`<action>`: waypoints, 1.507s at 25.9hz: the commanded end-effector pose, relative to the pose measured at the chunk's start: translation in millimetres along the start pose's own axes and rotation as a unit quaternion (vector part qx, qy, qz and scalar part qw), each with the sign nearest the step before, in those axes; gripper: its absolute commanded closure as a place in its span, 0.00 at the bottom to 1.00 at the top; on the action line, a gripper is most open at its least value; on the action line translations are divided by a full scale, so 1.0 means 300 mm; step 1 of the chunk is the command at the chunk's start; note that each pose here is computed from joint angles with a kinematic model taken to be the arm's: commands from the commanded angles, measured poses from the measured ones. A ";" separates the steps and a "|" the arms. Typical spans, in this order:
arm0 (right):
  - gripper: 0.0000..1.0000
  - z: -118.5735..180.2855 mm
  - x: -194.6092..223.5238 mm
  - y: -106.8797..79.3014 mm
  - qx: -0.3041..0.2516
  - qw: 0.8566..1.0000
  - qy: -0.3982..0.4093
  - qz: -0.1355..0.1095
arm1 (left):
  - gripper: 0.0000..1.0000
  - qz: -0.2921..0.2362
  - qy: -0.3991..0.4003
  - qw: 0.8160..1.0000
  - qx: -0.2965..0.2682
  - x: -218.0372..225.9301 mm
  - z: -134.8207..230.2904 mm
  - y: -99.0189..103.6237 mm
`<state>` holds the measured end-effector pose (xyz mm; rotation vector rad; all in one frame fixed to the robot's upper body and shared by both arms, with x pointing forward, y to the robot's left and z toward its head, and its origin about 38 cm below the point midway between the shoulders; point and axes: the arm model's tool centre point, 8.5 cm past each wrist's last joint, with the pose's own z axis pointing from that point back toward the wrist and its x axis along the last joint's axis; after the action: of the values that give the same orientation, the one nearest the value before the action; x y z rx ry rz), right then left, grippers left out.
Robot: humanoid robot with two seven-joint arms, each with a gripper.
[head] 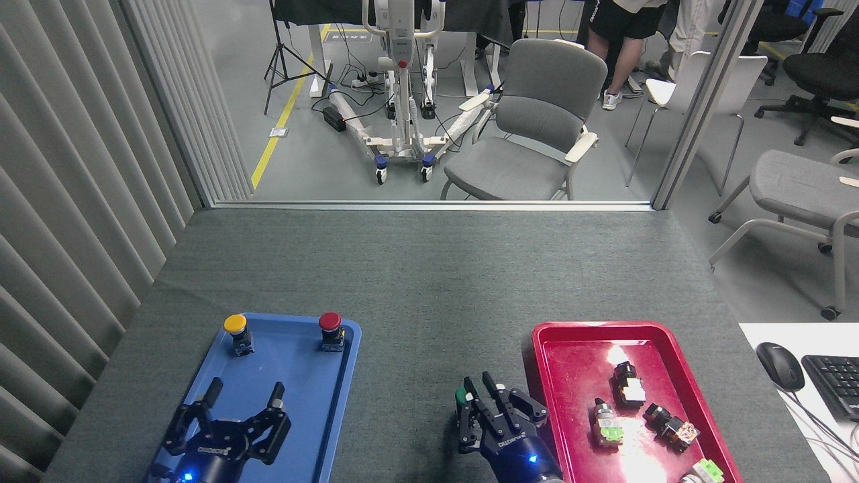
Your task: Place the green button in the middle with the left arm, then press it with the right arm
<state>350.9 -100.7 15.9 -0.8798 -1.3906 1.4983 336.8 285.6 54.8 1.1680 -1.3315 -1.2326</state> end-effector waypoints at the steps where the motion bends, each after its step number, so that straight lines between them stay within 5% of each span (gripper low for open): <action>1: 1.00 -0.012 0.055 0.016 0.009 1.000 -0.020 0.000 | 0.01 -0.002 0.020 1.000 -0.006 -0.073 0.017 0.003; 11: 1.00 -0.009 0.023 0.128 0.069 0.998 0.010 0.001 | 0.01 -0.004 0.023 1.000 -0.010 -0.090 0.023 -0.003; 16: 1.00 -0.012 0.028 0.112 0.052 0.999 0.009 0.002 | 0.01 -0.006 0.024 1.000 -0.013 -0.106 0.026 -0.006; 17: 0.94 -0.014 0.034 0.093 0.032 0.999 0.011 0.001 | 0.01 -0.007 0.025 1.000 -0.013 -0.108 0.026 -0.006; 18: 0.75 -0.018 0.033 0.058 -0.001 1.000 0.020 0.001 | 0.01 -0.009 0.025 1.000 -0.013 -0.112 0.026 -0.004; 20: 0.09 -0.022 0.037 -0.006 -0.057 0.998 0.037 -0.001 | 0.01 -0.011 0.027 1.000 -0.013 -0.119 0.026 0.000; 21: 0.00 -0.020 0.039 -0.023 -0.071 0.997 0.039 -0.002 | 0.01 -0.011 0.027 1.000 -0.013 -0.119 0.026 0.000; 30: 0.00 0.027 -0.013 -0.058 -0.093 0.994 0.063 -0.004 | 0.01 -0.011 0.026 1.000 -0.012 -0.129 0.029 0.005; 39: 0.00 0.257 -0.277 -0.044 -0.091 0.984 0.153 0.017 | 0.01 -0.009 0.030 0.999 -0.016 -0.129 0.038 -0.006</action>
<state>324.0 -179.8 33.5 -1.1713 -1.3489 1.2239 329.7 324.9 51.6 1.1886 -1.2558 -1.2198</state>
